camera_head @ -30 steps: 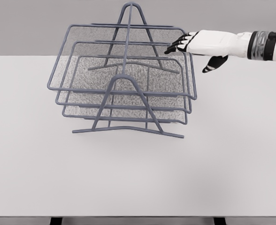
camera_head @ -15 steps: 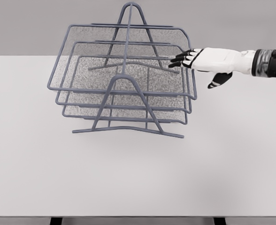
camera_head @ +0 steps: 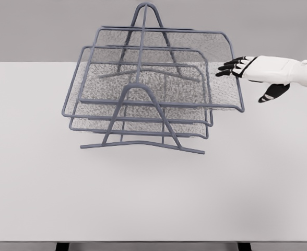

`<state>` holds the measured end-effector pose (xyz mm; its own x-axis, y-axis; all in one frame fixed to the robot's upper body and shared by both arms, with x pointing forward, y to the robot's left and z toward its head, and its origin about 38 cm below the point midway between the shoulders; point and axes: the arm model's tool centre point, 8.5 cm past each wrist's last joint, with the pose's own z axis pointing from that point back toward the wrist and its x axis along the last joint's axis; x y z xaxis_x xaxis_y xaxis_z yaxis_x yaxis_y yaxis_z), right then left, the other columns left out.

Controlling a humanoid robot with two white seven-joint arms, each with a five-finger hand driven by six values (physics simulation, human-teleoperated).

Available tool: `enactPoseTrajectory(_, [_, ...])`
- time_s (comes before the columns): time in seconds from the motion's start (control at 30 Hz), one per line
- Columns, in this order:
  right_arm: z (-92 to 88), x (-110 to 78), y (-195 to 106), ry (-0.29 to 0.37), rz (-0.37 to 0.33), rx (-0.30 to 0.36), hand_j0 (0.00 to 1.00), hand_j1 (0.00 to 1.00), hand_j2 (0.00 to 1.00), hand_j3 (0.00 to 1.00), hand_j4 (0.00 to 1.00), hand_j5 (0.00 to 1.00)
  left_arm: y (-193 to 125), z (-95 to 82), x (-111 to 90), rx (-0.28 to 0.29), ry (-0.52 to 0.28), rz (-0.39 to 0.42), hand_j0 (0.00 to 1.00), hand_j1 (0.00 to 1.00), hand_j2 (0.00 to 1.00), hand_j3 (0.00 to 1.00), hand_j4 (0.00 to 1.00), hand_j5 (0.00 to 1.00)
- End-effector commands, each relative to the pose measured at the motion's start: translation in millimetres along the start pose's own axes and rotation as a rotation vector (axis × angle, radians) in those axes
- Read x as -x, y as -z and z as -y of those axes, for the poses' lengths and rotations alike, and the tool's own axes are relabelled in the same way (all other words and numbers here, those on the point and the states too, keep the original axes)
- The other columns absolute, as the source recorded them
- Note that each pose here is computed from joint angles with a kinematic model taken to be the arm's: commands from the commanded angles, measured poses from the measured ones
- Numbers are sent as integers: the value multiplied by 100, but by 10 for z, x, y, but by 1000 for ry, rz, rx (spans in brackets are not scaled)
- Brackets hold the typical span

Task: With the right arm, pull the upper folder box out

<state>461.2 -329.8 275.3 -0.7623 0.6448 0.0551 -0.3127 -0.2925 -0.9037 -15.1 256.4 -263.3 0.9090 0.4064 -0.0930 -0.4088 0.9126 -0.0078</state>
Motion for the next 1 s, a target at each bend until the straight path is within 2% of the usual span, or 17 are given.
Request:
enactPoseTrajectory(0.0, [-72,123,-175,-57,-70,-67,100,100,100,100,100,100,0,-1,1,0,0,0,100,100,100,100,100,100])
enactPoseTrajectory(0.07, [-74,155,-246,-58,-85,-72,100,100,100,100,100,100,0,-1,1,0,0,0,100,100,100,100,100,100])
enactPoseTrajectory(0.27, [-266,316,-651,-15,-173,-82,100,100,100,100,100,100,0,-1,1,0,0,0,100,100,100,100,100,100])
enactPoseTrajectory(0.43, [-254,407,-939,-10,-233,-77,100,100,100,100,100,100,0,-1,1,0,0,0,100,100,100,100,100,100])
enactPoseTrajectory(0.57, [-233,425,-1007,-13,-247,-78,100,100,100,100,100,100,0,-1,1,0,0,0,100,100,100,100,100,100])
enactPoseTrajectory(0.67, [-150,441,-1066,-19,-259,-50,100,100,100,100,100,100,0,-1,1,0,0,0,100,100,100,100,100,100])
enactPoseTrajectory(0.73, [-1,423,-1131,16,-237,35,100,100,100,100,100,100,0,-1,1,0,0,0,100,100,100,100,100,100])
enactPoseTrajectory(0.8, [69,416,-1172,33,-226,74,100,100,100,100,100,100,0,-1,1,0,0,0,100,100,100,100,100,100])
enactPoseTrajectory(0.83, [217,212,-1072,7,-148,111,100,100,100,100,100,100,0,-1,1,0,0,0,100,100,100,100,100,100])
enactPoseTrajectory(0.87, [414,-49,-983,-50,-66,141,100,100,100,100,100,100,0,-1,1,0,0,0,100,100,100,100,100,100])
enactPoseTrajectory(0.93, [562,-228,-959,-104,-23,153,100,100,100,100,100,100,0,-1,1,0,0,0,100,100,100,100,100,100])
enactPoseTrajectory(0.97, [612,-263,-1064,-95,-14,162,100,100,100,100,100,100,0,-1,1,0,0,0,100,100,100,100,100,100])
